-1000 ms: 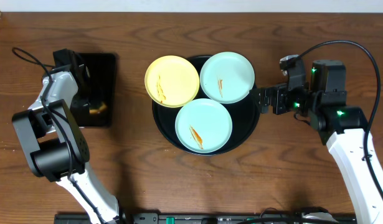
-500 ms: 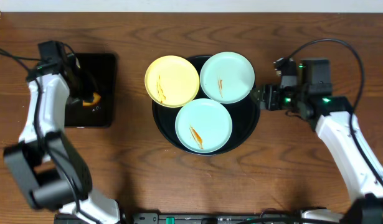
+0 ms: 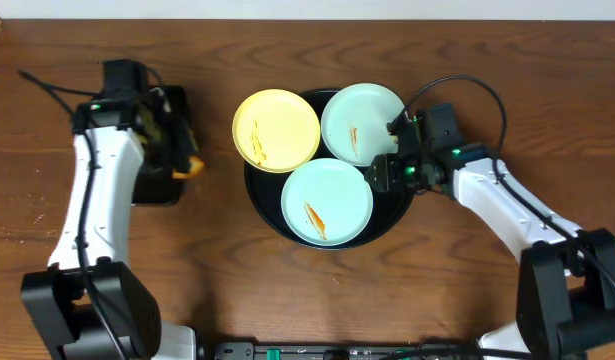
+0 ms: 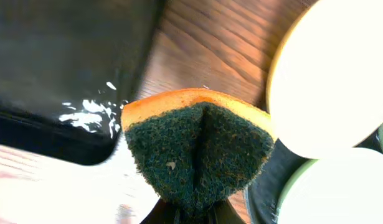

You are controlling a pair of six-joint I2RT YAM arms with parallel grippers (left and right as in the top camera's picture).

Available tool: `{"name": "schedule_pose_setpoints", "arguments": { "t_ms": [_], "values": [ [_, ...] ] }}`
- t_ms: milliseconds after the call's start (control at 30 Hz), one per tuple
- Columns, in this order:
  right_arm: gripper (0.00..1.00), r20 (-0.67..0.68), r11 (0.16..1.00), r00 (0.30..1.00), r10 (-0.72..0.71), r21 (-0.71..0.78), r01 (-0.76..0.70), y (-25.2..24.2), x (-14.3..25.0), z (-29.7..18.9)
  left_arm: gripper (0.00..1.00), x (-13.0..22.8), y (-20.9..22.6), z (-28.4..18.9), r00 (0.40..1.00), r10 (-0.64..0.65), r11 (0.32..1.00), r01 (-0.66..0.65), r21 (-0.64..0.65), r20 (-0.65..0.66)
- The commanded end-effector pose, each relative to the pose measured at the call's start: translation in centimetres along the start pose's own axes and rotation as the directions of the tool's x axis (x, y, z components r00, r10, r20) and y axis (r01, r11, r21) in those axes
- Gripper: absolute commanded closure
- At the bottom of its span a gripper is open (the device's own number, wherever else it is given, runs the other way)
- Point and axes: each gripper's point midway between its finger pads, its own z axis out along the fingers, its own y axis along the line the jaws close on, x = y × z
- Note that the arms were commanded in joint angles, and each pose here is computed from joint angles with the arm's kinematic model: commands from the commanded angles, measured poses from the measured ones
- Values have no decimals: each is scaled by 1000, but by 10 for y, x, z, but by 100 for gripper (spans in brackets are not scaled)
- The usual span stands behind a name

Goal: Clean dirty plates on tray and stack at the side

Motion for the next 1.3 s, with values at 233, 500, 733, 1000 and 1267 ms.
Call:
{"name": "schedule_pose_setpoints", "arguments": {
  "t_ms": [233, 500, 733, 1000, 1267],
  "values": [
    [62, -80, 997, 995, 56, 63, -51, 0, 17, 36, 92, 34, -68, -1, 996, 76, 996, -73, 60, -45],
    [83, -77, 986, 986, 150, 86, -144, -4, 19, 41, 93, 54, -99, 1, 994, 90, 993, -85, 81, -66],
    [99, -94, 974, 973, 210, 103, -200, 1, 27, 49, 93, 72, -120, 6, 991, 108, 991, -101, 90, -85],
    [99, -62, 939, 950, 306, 182, -291, -12, 29, 48, 92, 91, -139, 23, 993, 84, 994, -78, 71, -85],
    [99, -111, 934, 939, 326, 190, -302, -11, 41, 46, 92, 97, -146, 39, 995, 98, 995, -99, -27, -36]
  ]
}}
